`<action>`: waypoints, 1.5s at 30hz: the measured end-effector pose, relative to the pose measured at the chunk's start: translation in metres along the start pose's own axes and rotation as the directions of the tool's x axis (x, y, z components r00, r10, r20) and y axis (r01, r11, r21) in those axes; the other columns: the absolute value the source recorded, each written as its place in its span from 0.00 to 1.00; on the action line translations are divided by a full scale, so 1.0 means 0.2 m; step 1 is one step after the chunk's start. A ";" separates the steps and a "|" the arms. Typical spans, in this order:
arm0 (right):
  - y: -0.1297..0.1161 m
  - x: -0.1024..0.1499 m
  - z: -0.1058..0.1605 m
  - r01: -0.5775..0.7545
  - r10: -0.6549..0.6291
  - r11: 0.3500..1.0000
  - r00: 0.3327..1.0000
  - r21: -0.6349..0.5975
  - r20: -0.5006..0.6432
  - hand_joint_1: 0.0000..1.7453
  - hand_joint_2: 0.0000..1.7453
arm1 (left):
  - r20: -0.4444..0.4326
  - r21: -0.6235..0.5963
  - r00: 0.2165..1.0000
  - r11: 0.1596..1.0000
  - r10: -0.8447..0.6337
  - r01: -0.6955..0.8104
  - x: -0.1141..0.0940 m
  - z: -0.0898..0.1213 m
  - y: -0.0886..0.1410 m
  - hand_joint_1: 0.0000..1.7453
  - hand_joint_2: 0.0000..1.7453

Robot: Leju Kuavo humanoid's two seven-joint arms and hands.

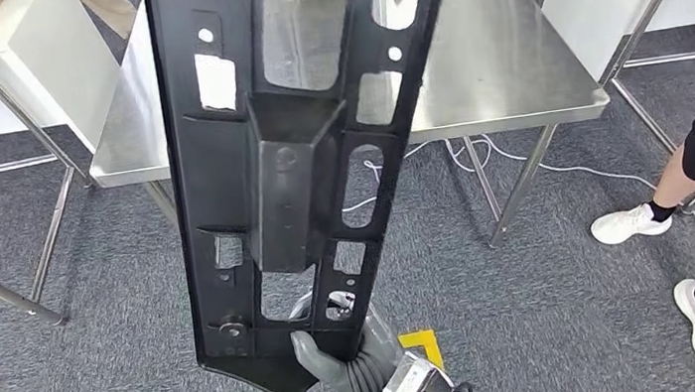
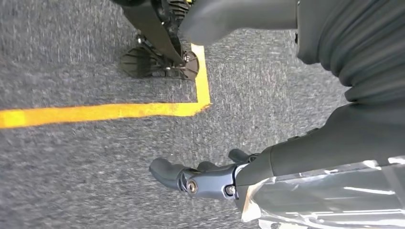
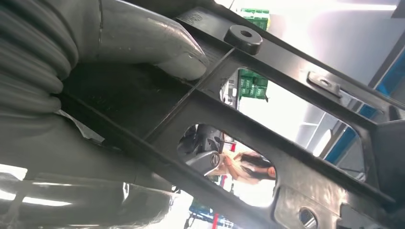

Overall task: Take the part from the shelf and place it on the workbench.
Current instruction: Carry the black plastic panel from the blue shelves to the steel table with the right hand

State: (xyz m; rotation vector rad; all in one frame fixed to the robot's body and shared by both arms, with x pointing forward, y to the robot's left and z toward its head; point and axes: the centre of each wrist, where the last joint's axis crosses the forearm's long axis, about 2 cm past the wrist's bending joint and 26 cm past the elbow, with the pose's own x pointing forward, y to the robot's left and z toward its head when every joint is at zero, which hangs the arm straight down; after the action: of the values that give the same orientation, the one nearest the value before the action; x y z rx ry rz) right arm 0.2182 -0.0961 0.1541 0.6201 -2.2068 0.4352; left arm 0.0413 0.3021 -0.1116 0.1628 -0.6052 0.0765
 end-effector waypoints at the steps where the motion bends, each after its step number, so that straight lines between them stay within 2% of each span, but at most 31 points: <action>1: 0.00 0.00 -0.01 0.000 0.000 1.000 1.000 0.001 0.002 1.00 1.00 | -0.001 0.000 1.000 1.000 0.000 0.000 0.00 0.00 0.00 0.00 1.00; 25: 0.03 -0.04 -0.06 0.021 -0.020 0.999 1.000 0.041 -0.024 1.00 1.00 | -0.015 0.013 1.000 1.000 0.002 -0.002 0.00 0.00 0.00 0.00 1.00; 33: 0.04 -0.06 -0.13 0.023 -0.022 0.998 1.000 0.062 -0.010 1.00 1.00 | -0.022 0.035 0.999 0.999 0.023 -0.023 0.00 0.00 0.02 0.00 1.00; 45: 0.07 -0.09 -0.14 0.049 -0.047 0.994 0.999 0.096 -0.026 1.00 1.00 | -0.035 0.084 0.997 0.995 0.063 -0.060 0.00 0.00 0.02 0.00 1.00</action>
State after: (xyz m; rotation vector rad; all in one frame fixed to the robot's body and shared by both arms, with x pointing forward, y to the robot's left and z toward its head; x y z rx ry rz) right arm 0.2374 -0.0652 0.1570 0.7144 -2.1534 0.5249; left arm 0.0409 0.3068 -0.1114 0.2231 -0.5701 0.1646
